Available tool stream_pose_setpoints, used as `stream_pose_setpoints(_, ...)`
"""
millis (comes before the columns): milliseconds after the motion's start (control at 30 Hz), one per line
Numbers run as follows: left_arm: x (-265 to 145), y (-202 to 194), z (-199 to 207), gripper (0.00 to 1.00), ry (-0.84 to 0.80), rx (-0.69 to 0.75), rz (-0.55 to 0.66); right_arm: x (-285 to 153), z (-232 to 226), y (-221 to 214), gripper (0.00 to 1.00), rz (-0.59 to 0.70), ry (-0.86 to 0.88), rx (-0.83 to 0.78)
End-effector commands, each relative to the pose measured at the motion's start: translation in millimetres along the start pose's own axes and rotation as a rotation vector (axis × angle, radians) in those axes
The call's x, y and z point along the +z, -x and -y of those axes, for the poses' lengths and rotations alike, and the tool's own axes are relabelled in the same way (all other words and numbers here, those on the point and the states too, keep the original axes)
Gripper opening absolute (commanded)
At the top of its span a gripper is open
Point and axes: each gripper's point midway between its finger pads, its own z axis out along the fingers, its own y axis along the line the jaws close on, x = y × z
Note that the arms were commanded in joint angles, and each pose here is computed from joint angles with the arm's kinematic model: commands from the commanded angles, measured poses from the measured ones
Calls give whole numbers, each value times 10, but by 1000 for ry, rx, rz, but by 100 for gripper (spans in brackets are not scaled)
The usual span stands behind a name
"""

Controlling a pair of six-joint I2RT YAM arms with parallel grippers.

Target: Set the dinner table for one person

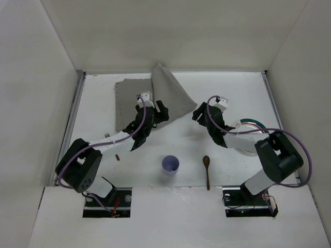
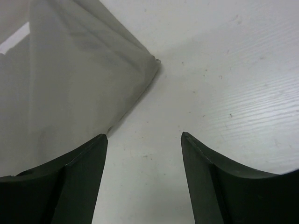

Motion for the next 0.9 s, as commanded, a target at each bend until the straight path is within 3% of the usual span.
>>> stream_pose_setpoints(0, -158, -209, -562, 69, 167, -108, 0, 249, -141, 8, 71, -47, 7, 96)
stream_pose_setpoints(233, -384, -392, -1158, 68, 302, -199, -3, 696, 5, 40, 69, -102, -80, 159)
stream_pose_setpoints(600, -544, -323, -1460, 66, 347, -306, 42, 1110, 36, -63, 56, -211, -158, 154)
stream_pose_setpoints(767, -549, -347, -1634, 65, 383, -349, 42, 1219, -21, -128, 45, -250, -172, 159)
stream_pose_setpoints(867, -561, -364, -1724, 65, 402, -382, 39, 1247, -18, -173, 25, -261, -184, 188)
